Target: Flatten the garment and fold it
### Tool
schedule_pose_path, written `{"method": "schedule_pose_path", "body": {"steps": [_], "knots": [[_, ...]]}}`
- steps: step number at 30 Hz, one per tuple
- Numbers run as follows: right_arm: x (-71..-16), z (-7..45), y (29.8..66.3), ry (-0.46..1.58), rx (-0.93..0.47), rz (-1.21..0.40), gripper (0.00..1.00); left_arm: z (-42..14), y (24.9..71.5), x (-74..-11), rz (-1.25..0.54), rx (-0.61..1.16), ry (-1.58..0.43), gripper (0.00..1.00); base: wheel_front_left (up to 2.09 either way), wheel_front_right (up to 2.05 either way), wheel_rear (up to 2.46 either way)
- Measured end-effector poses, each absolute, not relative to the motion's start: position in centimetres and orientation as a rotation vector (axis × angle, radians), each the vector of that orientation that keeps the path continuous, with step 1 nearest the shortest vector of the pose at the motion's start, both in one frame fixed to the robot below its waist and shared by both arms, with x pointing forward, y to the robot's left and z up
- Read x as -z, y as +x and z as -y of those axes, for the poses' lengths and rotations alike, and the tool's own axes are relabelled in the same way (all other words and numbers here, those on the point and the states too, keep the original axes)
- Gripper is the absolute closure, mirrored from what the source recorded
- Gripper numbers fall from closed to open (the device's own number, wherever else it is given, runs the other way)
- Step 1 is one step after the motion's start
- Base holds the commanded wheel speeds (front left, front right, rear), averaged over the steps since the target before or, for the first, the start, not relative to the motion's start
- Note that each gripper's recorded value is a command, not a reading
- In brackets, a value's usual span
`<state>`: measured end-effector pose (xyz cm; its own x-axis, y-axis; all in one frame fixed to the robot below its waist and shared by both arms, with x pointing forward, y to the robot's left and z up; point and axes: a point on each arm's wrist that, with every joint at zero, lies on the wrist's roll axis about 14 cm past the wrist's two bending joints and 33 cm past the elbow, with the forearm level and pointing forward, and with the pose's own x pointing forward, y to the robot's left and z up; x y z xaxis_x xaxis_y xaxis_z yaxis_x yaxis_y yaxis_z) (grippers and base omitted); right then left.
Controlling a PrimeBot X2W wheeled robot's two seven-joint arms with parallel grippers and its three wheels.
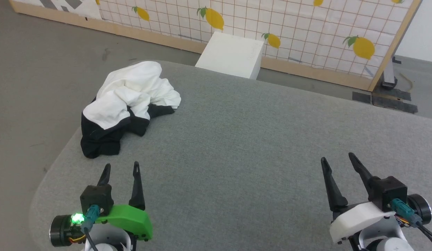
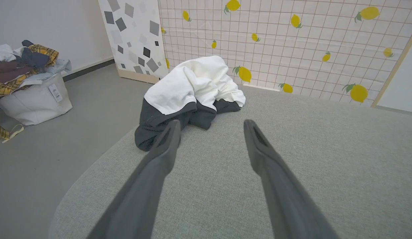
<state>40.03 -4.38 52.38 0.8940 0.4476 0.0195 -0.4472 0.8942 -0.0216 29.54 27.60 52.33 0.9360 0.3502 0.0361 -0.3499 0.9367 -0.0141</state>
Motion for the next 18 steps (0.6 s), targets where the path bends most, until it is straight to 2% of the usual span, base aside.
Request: {"method": "schedule_pose_path", "body": {"steps": [18], "knots": [[-52.5, 3.0, 40.7, -0.007, -0.499, 0.039, 0.0, -28.9, 28.4, -51.9, 0.043, -0.424, -0.028, 0.0, 0.0, 0.0, 0.0]]}}
